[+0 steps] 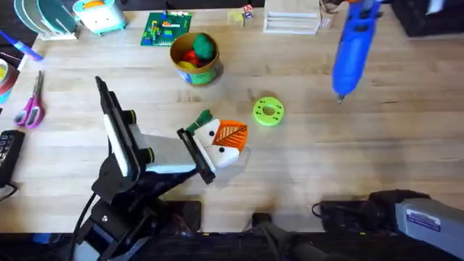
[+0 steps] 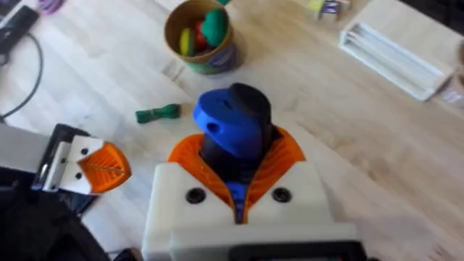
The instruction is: Pick up the gripper from the table and insert it into the empty holder that is missing its gripper. Then pick up a screw, insert it into the mounting hole, and use the screwdriver to tighten it. Finally, clean up the table by picking up the vegetable and placing it into the bucket.
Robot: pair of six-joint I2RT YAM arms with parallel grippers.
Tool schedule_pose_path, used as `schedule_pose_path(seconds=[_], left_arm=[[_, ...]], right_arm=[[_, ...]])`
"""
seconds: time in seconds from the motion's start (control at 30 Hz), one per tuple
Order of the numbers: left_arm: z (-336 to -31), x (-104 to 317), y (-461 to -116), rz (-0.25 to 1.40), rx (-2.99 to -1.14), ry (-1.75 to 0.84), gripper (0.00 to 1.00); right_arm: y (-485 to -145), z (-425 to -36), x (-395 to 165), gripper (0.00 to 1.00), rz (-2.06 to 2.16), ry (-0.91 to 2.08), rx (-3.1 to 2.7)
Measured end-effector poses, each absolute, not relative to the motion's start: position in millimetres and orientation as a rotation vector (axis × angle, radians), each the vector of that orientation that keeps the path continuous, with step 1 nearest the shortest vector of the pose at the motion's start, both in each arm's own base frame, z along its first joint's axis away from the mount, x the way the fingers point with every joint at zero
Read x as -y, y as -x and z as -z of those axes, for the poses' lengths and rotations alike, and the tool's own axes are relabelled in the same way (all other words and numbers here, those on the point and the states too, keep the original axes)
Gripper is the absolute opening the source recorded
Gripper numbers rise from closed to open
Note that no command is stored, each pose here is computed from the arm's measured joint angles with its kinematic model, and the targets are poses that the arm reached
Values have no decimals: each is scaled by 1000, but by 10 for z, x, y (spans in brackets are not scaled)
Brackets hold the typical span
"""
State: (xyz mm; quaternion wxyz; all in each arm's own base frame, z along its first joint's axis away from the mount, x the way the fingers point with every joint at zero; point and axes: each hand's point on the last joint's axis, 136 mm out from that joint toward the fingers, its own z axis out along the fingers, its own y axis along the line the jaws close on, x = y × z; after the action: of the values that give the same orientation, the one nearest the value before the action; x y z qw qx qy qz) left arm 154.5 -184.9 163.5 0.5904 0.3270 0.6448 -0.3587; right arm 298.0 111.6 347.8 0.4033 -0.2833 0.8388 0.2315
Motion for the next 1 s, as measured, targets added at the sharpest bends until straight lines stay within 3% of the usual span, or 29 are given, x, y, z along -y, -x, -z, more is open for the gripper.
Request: schedule_pose_path(seconds=[0.2, 0.33, 0.6, 0.83, 1.0], left_arm=[[-1634, 1849, -1545, 835, -1501, -761, 16], [-1634, 1849, -1545, 835, -1501, -761, 16], [-1634, 1848, -1545, 835, -1501, -761, 16], [-1634, 1849, -1545, 835, -1501, -761, 16], [-1635, 1848, -1545, 835, -1501, -761, 16]], right_arm=[[-2809, -3009, -1528, 25, -752, 823, -2183], [-2873, -2878, -1758, 25, -794, 849, -2137], [-2995, -3265, -2014, 25, -769, 837, -1934], [-2607, -3825, -1675, 25, -596, 739, -1798], [-2420, -3817, -1560, 25, -579, 664, -1714]])
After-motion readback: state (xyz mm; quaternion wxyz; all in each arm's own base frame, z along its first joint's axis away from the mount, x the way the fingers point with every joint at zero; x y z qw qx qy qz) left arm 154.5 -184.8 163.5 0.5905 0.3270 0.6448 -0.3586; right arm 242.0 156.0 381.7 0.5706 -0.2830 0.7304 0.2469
